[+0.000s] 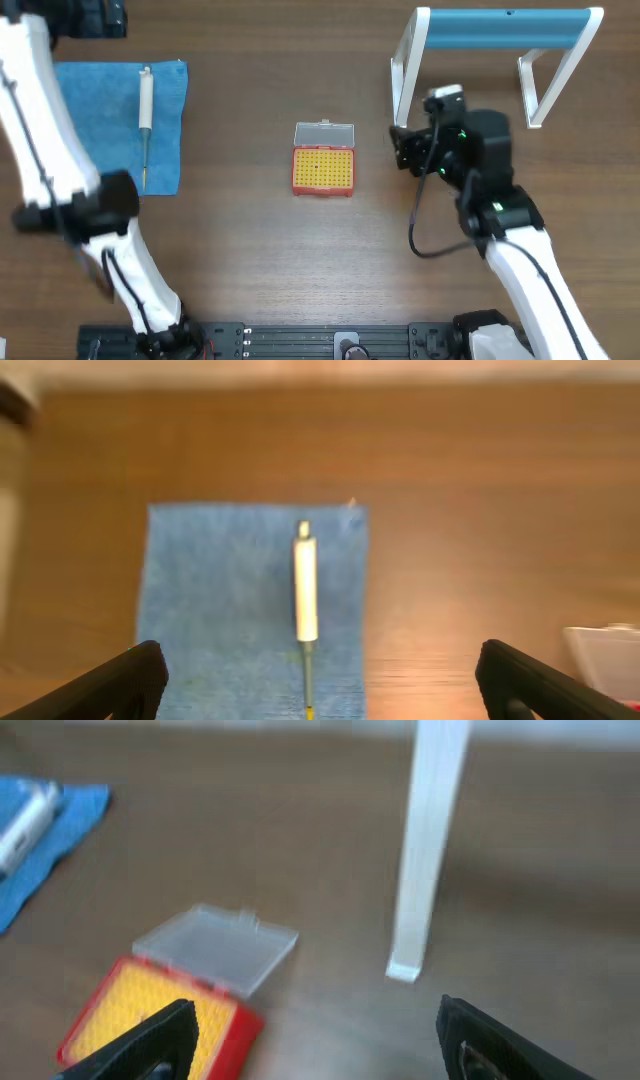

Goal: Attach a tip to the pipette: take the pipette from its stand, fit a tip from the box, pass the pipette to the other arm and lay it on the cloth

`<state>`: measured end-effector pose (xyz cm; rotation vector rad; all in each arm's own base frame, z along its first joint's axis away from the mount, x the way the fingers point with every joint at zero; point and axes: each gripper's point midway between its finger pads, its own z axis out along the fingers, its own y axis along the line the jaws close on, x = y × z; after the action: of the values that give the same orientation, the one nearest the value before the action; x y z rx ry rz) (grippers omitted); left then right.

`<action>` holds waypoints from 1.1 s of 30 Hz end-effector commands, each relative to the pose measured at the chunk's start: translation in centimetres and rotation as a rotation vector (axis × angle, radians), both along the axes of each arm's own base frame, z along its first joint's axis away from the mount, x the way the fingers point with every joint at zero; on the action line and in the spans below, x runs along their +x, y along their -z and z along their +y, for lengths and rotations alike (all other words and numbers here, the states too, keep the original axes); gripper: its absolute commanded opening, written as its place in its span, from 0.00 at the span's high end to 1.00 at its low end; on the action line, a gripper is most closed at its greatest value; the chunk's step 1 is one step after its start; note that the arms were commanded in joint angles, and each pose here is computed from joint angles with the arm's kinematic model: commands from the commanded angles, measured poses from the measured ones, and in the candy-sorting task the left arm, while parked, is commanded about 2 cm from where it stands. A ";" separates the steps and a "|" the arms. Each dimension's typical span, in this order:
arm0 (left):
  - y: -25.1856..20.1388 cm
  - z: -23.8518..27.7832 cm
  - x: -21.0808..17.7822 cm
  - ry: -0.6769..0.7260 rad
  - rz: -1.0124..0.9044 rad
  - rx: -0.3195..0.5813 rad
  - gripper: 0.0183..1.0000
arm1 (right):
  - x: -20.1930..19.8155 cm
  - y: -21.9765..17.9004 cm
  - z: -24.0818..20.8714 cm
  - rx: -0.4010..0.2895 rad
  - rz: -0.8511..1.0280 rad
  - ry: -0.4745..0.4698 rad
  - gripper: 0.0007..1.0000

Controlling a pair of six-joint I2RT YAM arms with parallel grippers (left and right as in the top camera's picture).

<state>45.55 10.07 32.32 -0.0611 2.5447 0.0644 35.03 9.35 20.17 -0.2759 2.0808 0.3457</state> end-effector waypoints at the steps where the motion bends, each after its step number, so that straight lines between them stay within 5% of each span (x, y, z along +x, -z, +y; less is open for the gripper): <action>1: -13.3 -5.3 -9.8 0.066 -0.299 0.092 0.00 | -2.8 -8.9 -3.9 -0.180 -0.324 0.127 0.21; 7: -18.7 -10.5 -19.4 0.189 -0.476 0.073 0.00 | -9.9 -10.0 -6.9 -0.232 -0.340 0.226 0.21; 15: -7.6 -11.2 -27.6 0.202 -0.162 0.012 0.00 | -16.0 -7.3 -7.9 -0.269 -0.475 0.220 0.21; 25: -7.7 -12.1 -32.8 0.096 -0.273 -0.152 0.00 | -10.4 5.2 -6.9 -0.209 -0.471 0.236 0.21; 33: -7.7 -12.4 -32.9 0.111 -0.271 -0.168 0.00 | -10.2 5.3 -8.4 -0.226 -0.453 0.325 0.21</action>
<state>12.80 -1.94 40.05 0.0102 2.2724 -0.1520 24.79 1.35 15.12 -0.1675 1.6694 -0.1359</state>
